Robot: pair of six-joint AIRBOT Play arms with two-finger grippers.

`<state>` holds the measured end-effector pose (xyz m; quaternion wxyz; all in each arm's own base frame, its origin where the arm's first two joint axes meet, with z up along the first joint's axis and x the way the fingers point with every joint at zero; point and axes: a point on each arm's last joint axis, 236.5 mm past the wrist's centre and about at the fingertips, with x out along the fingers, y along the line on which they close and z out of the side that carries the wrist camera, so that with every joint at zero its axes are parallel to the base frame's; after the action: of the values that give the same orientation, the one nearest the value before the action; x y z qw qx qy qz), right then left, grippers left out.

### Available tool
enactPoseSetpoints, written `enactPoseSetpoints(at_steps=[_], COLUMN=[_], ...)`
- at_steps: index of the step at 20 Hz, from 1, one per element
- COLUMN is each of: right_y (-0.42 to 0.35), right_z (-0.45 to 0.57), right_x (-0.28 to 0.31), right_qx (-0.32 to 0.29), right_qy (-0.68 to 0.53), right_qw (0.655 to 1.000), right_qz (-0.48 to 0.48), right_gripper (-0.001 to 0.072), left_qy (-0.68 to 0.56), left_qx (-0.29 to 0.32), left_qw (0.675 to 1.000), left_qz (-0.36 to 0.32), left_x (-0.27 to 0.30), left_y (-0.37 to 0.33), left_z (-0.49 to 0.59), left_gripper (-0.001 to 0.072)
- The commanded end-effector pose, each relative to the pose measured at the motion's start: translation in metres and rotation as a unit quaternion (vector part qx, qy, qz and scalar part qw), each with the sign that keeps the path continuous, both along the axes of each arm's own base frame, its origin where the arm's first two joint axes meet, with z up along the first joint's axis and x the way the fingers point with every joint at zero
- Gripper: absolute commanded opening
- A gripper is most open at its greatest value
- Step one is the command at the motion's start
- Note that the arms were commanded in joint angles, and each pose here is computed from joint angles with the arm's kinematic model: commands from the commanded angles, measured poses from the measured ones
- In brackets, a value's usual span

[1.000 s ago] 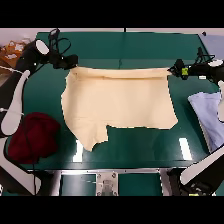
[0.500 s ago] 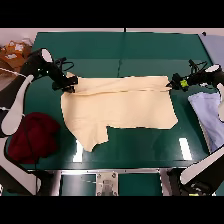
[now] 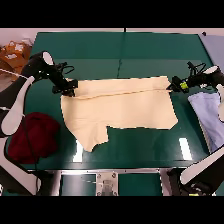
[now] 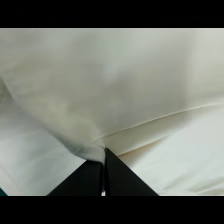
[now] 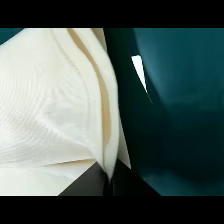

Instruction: Fold the shirts.

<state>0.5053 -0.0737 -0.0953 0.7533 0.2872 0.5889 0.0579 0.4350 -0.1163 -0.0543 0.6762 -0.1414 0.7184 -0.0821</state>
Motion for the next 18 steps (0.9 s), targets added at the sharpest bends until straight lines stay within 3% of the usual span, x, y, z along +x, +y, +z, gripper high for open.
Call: enactPoseSetpoints(at_steps=[1, 2, 3, 4, 5, 6, 8, 9, 11, 12, 13, 14, 18], right_y=[-0.001, 0.000, 0.001, 0.002, 0.003, 0.001, -0.009, -0.016, -0.038, -0.044, -0.046, -0.045, -0.027], right_z=[-0.002, -0.001, 0.000, 0.004, 0.010, 0.018, 0.036, 0.042, 0.051, 0.055, 0.058, 0.060, 0.064], right_x=[-0.003, -0.004, -0.005, -0.007, -0.008, -0.009, -0.016, -0.023, -0.043, -0.053, -0.064, -0.076, -0.129], right_qx=[-0.002, -0.002, 0.001, 0.004, 0.006, 0.011, 0.006, -0.007, -0.047, -0.060, -0.063, -0.066, -0.060], right_qy=[0.005, 0.006, 0.009, 0.012, 0.014, 0.020, 0.041, 0.057, 0.089, 0.108, 0.125, 0.143, 0.181], right_qw=[1.000, 1.000, 1.000, 1.000, 1.000, 1.000, 0.999, 0.998, 0.995, 0.992, 0.990, 0.987, 0.981], right_qz=[0.002, 0.004, 0.007, 0.013, 0.020, 0.018, 0.002, -0.005, -0.021, -0.026, -0.025, -0.022, -0.018], right_gripper=[0.0015, 0.0017, 0.0140, 0.0334, 0.0401, 0.0404, 0.0402, 0.0401, 0.0389, 0.0287, 0.0073, 0.0016, 0.0014], left_qy=[-0.002, -0.001, 0.003, 0.008, 0.015, 0.021, 0.028, 0.033, 0.048, 0.048, 0.043, 0.040, 0.030], left_qx=[-0.015, -0.021, -0.026, -0.026, -0.026, -0.025, -0.023, -0.020, -0.011, -0.005, 0.000, 0.004, 0.018], left_qw=[1.000, 1.000, 1.000, 1.000, 1.000, 0.999, 0.999, 0.999, 0.998, 0.998, 0.998, 0.998, 0.997], left_qz=[0.004, 0.005, 0.004, 0.002, -0.001, -0.006, -0.016, -0.025, -0.038, -0.043, -0.049, -0.050, -0.064], left_x=[0.001, 0.001, 0.000, -0.003, -0.007, -0.010, -0.015, -0.019, -0.029, -0.031, -0.032, -0.034, -0.067], left_y=[-0.007, -0.009, -0.011, -0.011, -0.010, -0.010, -0.009, -0.007, -0.002, 0.001, 0.004, 0.006, 0.011], left_z=[0.002, 0.003, 0.004, 0.005, 0.008, 0.012, 0.024, 0.029, 0.037, 0.040, 0.044, 0.051, 0.080], left_gripper=[0.0024, 0.0025, 0.0081, 0.0402, 0.0648, 0.0663, 0.0631, 0.0454, 0.0226, 0.0065, 0.0023, 0.0023, 0.0023])
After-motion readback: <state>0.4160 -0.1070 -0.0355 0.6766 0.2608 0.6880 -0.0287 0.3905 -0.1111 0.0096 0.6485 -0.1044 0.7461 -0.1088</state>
